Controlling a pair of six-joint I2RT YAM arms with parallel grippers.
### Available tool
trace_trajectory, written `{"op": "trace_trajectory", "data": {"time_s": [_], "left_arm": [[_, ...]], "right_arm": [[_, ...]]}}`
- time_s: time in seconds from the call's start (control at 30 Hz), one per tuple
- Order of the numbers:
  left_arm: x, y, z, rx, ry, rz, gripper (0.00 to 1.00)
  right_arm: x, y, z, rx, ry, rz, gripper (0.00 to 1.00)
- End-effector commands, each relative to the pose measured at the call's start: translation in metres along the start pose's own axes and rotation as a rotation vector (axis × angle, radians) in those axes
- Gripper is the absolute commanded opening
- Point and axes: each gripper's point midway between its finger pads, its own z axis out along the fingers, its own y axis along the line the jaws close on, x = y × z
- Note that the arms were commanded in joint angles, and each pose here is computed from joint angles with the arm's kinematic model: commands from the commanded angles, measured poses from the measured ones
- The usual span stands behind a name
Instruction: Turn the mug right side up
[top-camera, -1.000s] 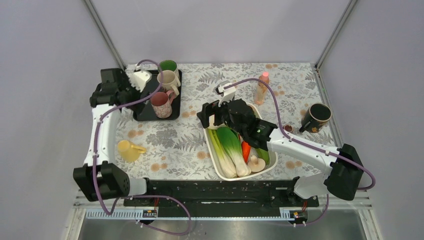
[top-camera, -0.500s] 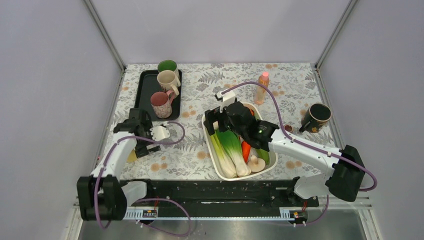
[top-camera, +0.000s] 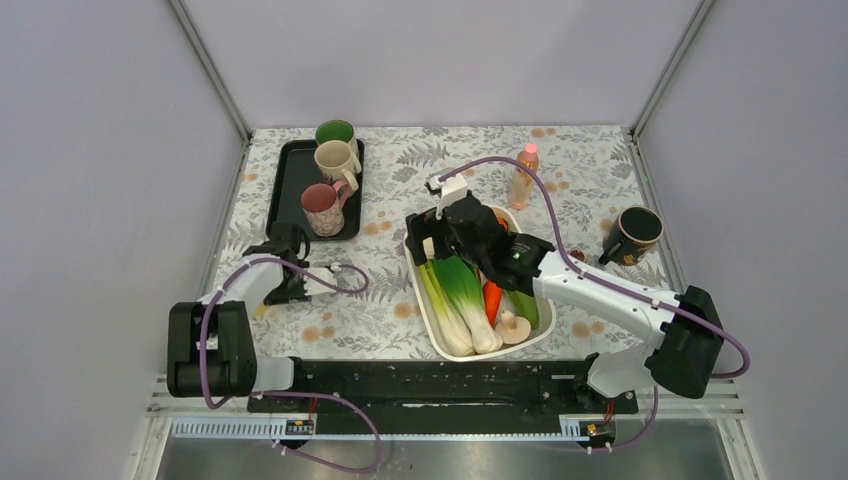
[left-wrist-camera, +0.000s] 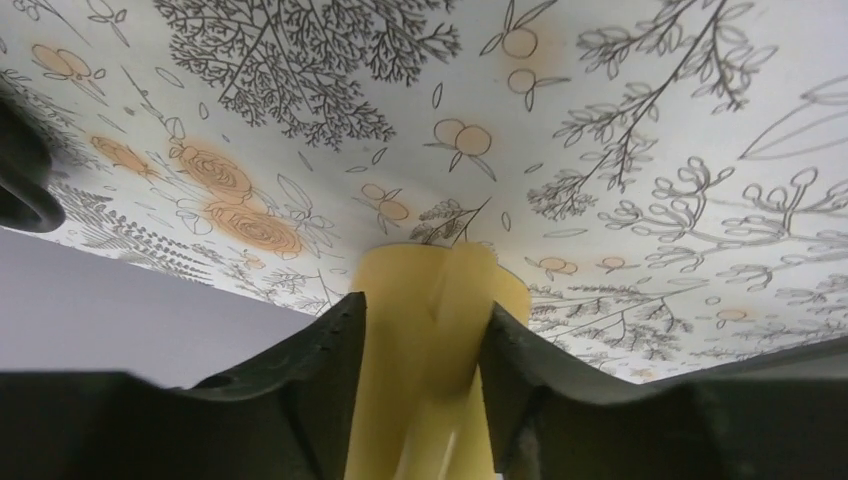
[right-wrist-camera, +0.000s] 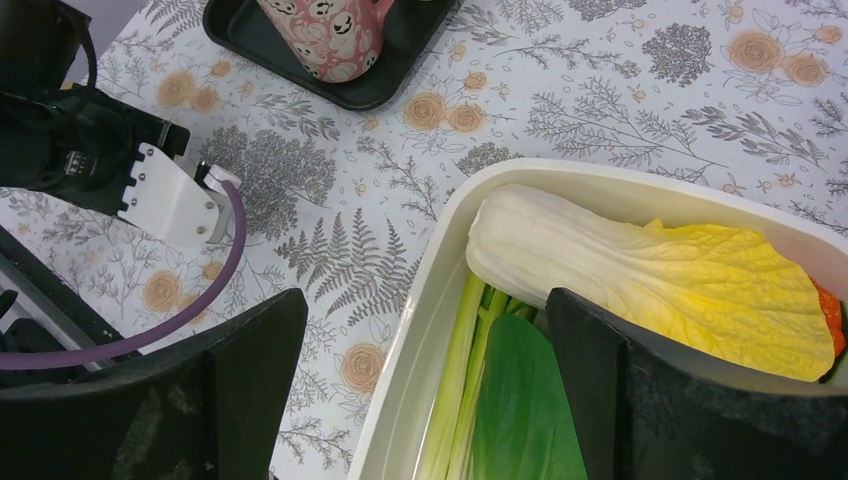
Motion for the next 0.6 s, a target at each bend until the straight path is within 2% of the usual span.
{"op": "trace_trajectory", "data": {"time_s": [0.0,0.13,0.27,0.4,0.5,0.57], "left_arm": [[-0.004,0.021,-0.016,-0.024,-0.045,0.001,0.46],[-0.007,0.023,-0.022,-0.004,-0.066,-0.019,0.45],[-0.002,0.027,-0.026,-0.007,-0.041,-0.020,0.50],[-0.002,0.026,-0.026,0.002,-0.044,-0.004,0.46],[-0.001,0.015,-0.014,0.053,-0.025,0.025,0.56],[0.000,0.017,-0.006,0.054,-0.009,0.022,0.56]], "right_arm": [[-0.024,-0.001,0.000,0.023,-0.052,-0.014,0.99],[-0.023,-0.004,0.000,0.033,-0.048,-0.036,0.99],[-0.023,-0.003,-0.003,0.024,-0.048,-0.049,0.99],[-0.023,-0.007,-0.008,0.032,-0.056,-0.056,0.99],[-0.022,-0.010,-0.012,0.039,-0.061,-0.058,0.99],[-0.023,-0.012,-0.015,0.049,-0.068,-0.061,0.99]]}}
